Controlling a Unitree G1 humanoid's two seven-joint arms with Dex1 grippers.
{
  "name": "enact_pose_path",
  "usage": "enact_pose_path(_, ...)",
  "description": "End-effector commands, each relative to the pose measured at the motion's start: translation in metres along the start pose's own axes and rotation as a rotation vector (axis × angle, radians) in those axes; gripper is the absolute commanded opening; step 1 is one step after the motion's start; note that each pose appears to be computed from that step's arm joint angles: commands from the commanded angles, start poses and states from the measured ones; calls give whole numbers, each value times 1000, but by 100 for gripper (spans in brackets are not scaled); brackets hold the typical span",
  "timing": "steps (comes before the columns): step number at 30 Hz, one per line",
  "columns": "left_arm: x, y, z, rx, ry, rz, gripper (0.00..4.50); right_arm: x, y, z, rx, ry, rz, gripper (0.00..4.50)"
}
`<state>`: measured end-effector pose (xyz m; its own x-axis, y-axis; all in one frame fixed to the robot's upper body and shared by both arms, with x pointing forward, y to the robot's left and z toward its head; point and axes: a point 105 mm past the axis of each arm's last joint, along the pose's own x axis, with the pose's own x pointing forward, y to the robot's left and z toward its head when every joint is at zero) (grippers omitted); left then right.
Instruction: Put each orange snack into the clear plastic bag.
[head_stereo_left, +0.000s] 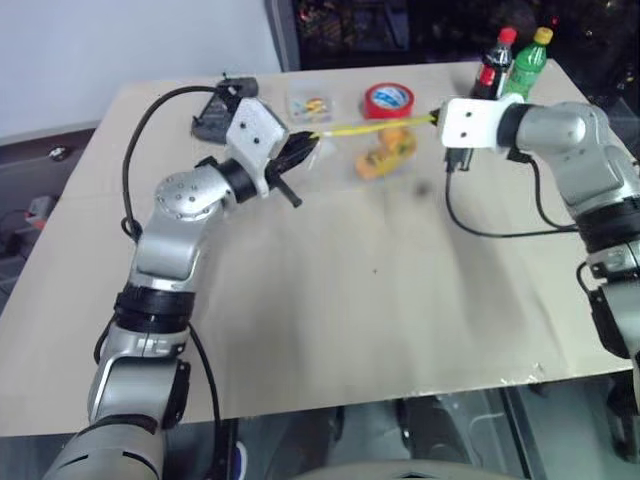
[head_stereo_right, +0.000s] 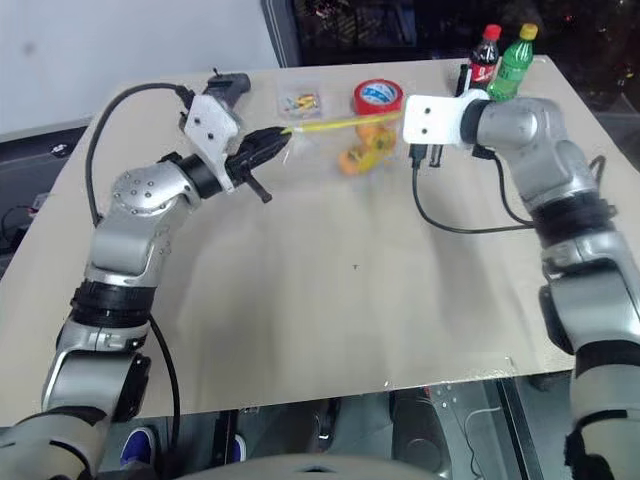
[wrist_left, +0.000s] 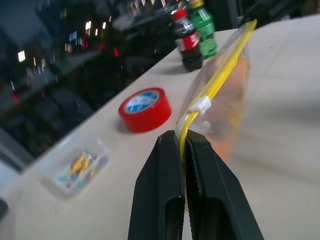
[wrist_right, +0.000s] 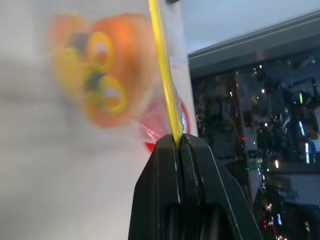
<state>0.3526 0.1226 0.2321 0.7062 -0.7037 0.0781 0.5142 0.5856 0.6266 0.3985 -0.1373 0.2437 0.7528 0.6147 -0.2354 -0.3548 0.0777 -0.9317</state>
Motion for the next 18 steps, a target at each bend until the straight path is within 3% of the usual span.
enact_pose_path(1,-22,-16,0,152,-8,28,0,-27,31,-9,105,56,-43,4)
enact_pose_path(3,-30,-42,-16,178,36,-12,0,-31,67,-5,161,73,-62,4)
enact_pose_path(7,-39,-70,-35,167,83,-49,0,-41,134,3,280,100,67,4)
enact_pose_path(10,-40,-71,-35,188,80,-50,0,-46,125,28,331,24,-13,154)
enact_pose_path(11,-40,-70,-35,193,79,-50,0,-46,119,37,337,-5,-40,186)
enact_pose_path(12,-40,-68,-35,190,80,-49,0,-46,116,47,336,-42,-43,203)
enact_pose_path(18,-36,-66,-27,170,58,-70,0,-15,105,110,237,-237,-15,203)
